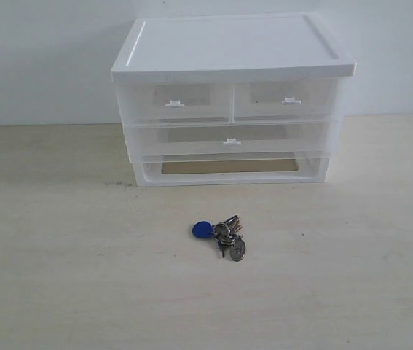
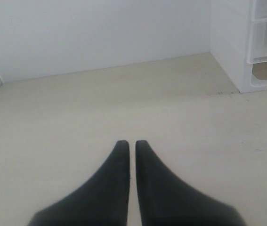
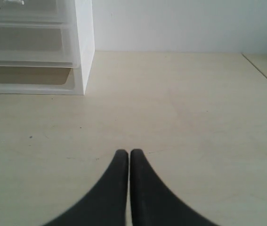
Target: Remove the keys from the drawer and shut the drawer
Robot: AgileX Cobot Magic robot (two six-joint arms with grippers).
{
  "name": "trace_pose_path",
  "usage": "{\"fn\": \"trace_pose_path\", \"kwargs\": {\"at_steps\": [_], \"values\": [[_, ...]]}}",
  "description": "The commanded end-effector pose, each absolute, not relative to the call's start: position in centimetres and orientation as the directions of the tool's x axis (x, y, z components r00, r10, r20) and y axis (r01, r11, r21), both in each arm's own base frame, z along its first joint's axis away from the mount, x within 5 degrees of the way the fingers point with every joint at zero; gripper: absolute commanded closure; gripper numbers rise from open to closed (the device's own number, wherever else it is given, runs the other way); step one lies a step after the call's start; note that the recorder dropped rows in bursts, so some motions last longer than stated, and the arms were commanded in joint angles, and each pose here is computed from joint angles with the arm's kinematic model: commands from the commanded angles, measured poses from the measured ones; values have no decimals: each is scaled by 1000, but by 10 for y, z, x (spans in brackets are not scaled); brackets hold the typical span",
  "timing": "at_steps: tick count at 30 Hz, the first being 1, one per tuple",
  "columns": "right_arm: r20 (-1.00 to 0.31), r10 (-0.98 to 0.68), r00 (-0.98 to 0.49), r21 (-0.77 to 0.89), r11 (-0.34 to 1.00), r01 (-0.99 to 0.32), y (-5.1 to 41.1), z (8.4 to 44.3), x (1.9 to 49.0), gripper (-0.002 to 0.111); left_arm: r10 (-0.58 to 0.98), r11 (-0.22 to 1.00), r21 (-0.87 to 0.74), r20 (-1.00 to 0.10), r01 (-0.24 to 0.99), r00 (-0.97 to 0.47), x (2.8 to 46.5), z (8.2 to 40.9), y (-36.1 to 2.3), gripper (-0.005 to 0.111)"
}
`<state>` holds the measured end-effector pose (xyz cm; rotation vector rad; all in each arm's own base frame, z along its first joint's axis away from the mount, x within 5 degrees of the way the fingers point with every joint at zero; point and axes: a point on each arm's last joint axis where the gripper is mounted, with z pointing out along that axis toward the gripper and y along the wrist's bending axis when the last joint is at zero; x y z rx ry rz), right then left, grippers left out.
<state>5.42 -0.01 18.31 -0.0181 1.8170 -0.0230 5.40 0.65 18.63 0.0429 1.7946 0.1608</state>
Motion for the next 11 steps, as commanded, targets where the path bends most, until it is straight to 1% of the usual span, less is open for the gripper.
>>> {"fn": "trace_pose_path", "kwargs": {"at_steps": [1, 11], "values": [[-972, -34, -233, -36, 999, 6, -1, 184, 54, 108, 110, 990, 127, -967, -61, -228, 54, 185, 7, 102], [-972, -12, -234, -13, 1000, 5, 0, 184, 54, 108, 110, 990, 127, -967, -61, -228, 54, 185, 7, 102]]}}
